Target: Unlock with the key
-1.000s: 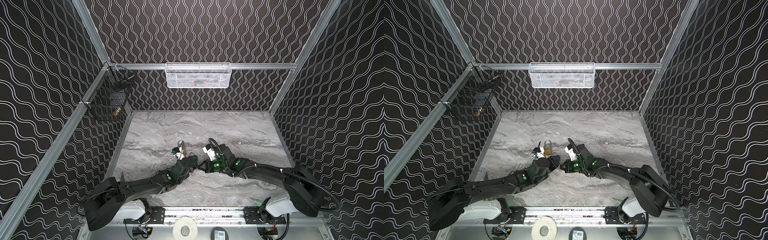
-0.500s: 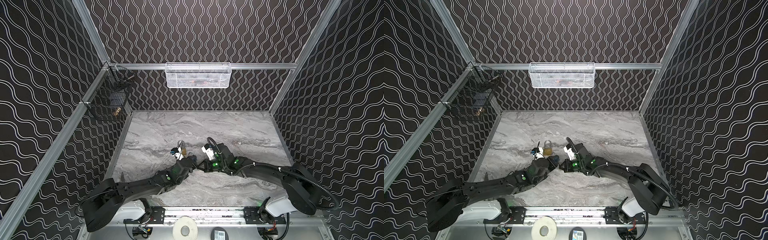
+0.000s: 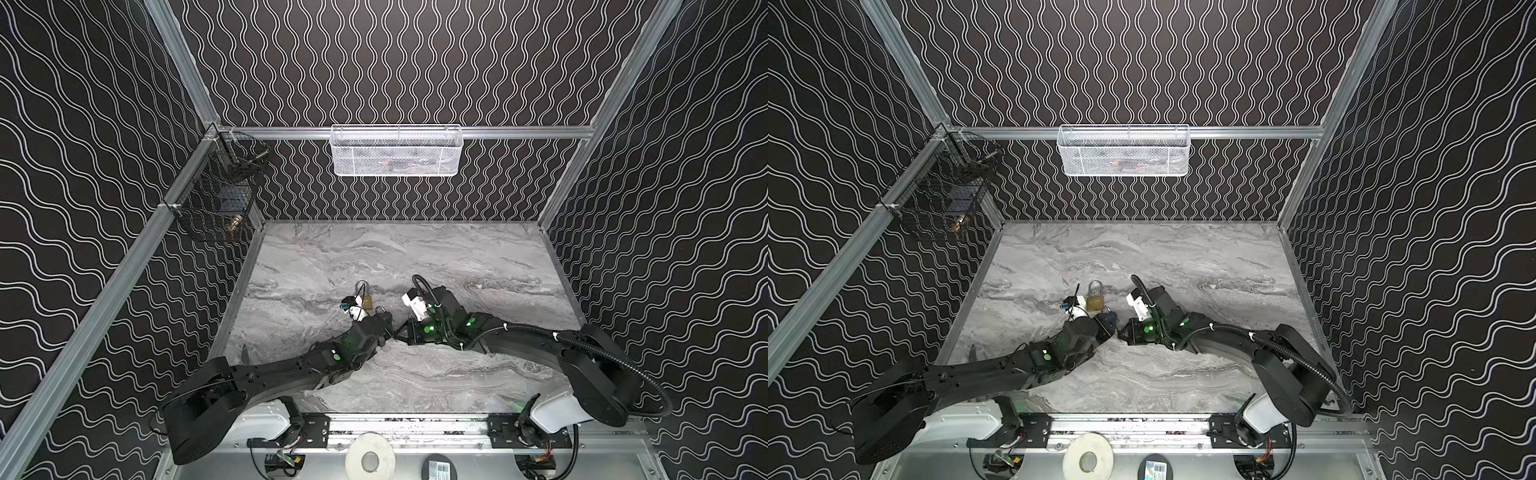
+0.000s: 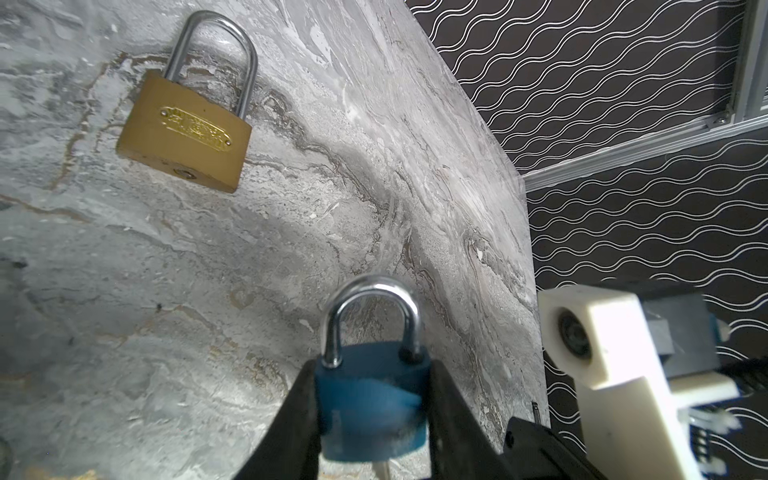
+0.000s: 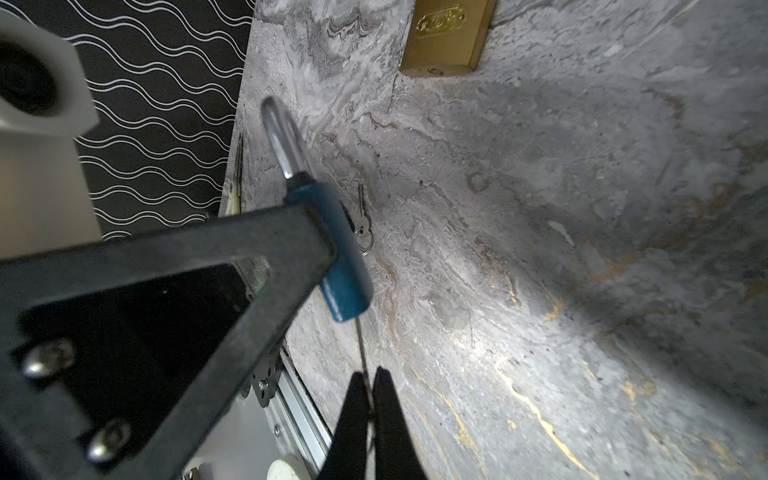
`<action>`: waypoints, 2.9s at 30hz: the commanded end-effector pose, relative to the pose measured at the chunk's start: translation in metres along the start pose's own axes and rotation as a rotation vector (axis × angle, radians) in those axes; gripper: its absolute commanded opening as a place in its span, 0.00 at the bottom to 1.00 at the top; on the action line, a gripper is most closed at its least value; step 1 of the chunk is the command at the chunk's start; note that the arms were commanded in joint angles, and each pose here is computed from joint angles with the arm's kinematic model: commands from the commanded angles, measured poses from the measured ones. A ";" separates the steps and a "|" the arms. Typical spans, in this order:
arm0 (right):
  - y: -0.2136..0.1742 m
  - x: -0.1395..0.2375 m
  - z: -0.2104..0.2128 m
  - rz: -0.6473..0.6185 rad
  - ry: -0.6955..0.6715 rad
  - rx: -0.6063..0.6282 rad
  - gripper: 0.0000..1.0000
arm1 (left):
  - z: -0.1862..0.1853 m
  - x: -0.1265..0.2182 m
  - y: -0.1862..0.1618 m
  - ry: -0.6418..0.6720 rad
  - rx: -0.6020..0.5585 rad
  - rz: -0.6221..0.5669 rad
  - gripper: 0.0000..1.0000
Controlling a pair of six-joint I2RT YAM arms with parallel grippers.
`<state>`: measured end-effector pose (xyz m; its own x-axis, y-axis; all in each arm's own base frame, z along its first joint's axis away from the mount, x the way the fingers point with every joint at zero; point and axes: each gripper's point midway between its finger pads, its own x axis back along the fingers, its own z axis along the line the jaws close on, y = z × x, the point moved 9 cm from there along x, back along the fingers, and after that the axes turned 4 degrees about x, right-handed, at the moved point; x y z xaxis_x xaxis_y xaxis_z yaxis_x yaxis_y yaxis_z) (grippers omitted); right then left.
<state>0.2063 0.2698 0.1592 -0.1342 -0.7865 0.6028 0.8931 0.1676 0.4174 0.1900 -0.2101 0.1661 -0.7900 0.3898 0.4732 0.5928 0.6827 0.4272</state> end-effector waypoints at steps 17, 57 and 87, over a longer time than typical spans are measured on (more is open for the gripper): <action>0.010 -0.003 0.005 0.005 -0.017 0.062 0.00 | -0.009 -0.004 -0.003 -0.051 0.030 0.016 0.21; -0.015 -0.008 0.007 -0.024 -0.004 -0.039 0.00 | 0.023 0.011 -0.015 0.134 0.228 0.018 0.19; -0.053 -0.039 0.039 0.122 0.125 -0.004 0.00 | 0.050 0.059 -0.013 0.180 0.252 -0.011 0.19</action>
<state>0.1443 0.3084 0.1332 0.0345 -0.8056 0.5915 0.9095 0.2707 0.3156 0.1264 -0.1626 0.1461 -0.7303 0.2762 0.6248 0.5101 0.8288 0.2299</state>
